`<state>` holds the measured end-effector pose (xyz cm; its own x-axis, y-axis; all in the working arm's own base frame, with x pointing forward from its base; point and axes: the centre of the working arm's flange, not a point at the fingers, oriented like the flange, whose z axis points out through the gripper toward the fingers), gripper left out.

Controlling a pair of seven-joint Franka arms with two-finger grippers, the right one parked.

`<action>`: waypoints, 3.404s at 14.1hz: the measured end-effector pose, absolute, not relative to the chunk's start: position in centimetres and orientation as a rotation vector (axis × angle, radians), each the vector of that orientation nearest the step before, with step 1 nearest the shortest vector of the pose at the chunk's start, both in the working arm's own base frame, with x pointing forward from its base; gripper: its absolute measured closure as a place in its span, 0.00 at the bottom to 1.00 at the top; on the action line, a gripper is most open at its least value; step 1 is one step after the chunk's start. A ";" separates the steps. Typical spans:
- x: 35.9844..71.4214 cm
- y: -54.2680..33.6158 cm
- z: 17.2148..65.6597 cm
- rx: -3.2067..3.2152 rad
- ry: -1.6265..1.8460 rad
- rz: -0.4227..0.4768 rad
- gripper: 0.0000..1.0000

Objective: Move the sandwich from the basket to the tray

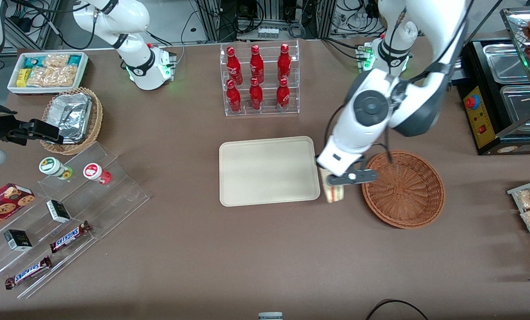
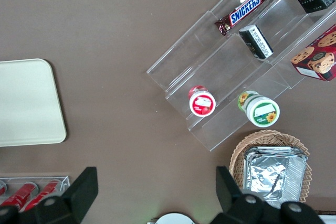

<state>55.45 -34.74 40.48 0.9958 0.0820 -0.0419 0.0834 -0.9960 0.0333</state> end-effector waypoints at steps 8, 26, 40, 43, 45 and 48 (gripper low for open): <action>49.9 -48.5 33.4 3.117 -0.056 -0.160 0.85; 47.7 -53.5 24.3 3.125 -0.017 -0.137 0.81; 51.1 -48.3 38.8 3.194 0.116 -0.079 0.00; 53.1 -42.6 44.5 3.225 0.216 -0.082 0.00; 53.8 -38.9 47.6 3.238 0.217 -0.119 0.00; 54.7 -32.9 52.1 3.238 0.217 -0.150 0.00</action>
